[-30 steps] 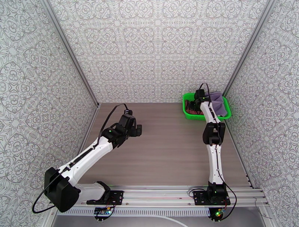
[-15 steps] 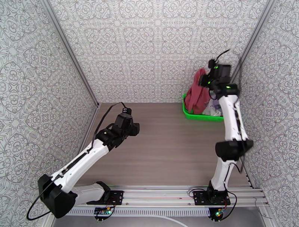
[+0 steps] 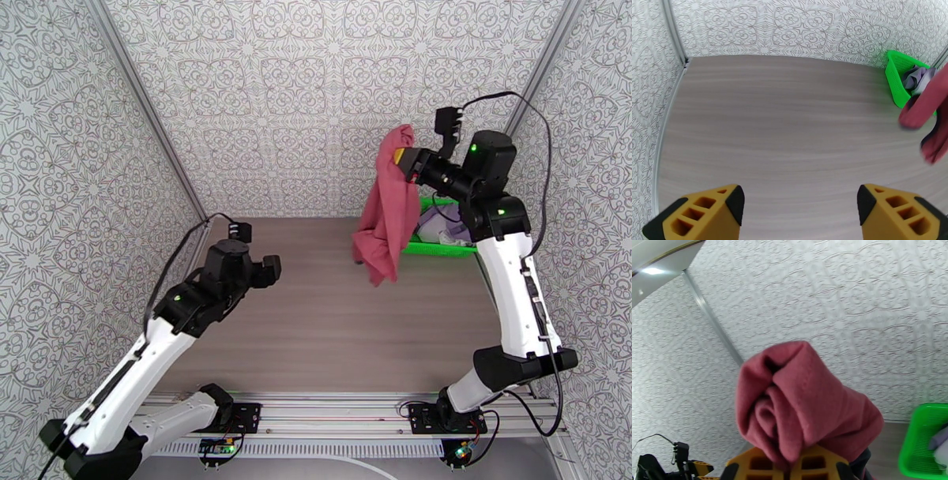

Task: Fold and stack the mixed laundry pile

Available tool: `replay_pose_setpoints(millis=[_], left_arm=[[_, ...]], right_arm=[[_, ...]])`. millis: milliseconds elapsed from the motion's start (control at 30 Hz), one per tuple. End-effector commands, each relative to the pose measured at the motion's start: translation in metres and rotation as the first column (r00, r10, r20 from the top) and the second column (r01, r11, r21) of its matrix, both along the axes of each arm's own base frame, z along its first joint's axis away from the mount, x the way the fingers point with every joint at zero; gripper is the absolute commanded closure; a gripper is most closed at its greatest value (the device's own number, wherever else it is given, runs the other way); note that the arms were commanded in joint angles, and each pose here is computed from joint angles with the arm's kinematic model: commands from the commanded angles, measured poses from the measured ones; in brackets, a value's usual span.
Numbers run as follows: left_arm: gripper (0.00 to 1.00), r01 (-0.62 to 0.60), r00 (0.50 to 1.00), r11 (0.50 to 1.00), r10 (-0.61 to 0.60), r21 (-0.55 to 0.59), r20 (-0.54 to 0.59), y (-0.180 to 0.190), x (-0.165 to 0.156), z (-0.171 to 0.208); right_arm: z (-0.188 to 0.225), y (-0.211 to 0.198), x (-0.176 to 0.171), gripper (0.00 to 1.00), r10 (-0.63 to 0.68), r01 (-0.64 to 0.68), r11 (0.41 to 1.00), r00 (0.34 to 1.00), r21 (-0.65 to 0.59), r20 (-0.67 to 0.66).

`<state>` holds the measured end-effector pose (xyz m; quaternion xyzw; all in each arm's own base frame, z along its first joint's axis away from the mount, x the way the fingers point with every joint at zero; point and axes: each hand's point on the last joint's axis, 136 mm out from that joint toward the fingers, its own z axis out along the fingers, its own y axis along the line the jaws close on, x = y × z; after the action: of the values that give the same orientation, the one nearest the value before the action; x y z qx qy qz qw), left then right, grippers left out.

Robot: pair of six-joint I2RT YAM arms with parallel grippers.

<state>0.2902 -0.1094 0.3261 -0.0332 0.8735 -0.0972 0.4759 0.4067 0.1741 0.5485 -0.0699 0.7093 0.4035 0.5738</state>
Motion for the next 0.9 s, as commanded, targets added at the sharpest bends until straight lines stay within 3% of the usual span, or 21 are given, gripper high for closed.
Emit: replay_pose_setpoints(millis=[0,167,333,433,567,733,867], left_arm=[[0.17,0.000,0.998,1.000,-0.002,-0.032,-0.055,0.005,-0.016,0.001],[0.12,0.060,0.993,0.994,-0.069,-0.094,-0.096,-0.012,-0.025,-0.008],[0.12,0.074,0.982,0.993,-0.090,-0.094,-0.168,-0.023,-0.029,-0.036],[0.10,0.096,0.967,0.991,-0.114,-0.089,-0.226,-0.034,-0.030,-0.057],[0.06,0.141,0.944,0.987,-0.159,-0.083,-0.289,-0.057,-0.030,-0.082],[0.02,0.260,0.903,0.959,-0.283,-0.115,-0.322,-0.117,-0.032,-0.106],[0.01,0.525,0.810,0.842,-0.539,-0.122,-0.230,-0.205,-0.049,-0.110]], right_arm=[[0.035,0.020,-0.032,1.00,0.090,-0.097,0.992,0.992,0.084,0.085],[-0.013,0.051,-0.028,1.00,0.134,-0.134,0.985,0.991,0.107,0.011],[-0.136,0.035,-0.015,1.00,-0.056,0.067,0.996,0.982,0.057,-0.182],[-0.240,-0.005,-0.024,1.00,-0.267,0.272,0.962,0.902,-0.033,-0.339],[-0.334,-0.043,-0.059,1.00,-0.413,0.397,0.908,0.783,-0.137,-0.465],[-0.373,-0.054,-0.087,1.00,-0.418,0.411,0.901,0.729,-0.141,-0.542],[-0.381,-0.055,-0.095,1.00,-0.408,0.422,0.898,0.701,-0.120,-0.585]])
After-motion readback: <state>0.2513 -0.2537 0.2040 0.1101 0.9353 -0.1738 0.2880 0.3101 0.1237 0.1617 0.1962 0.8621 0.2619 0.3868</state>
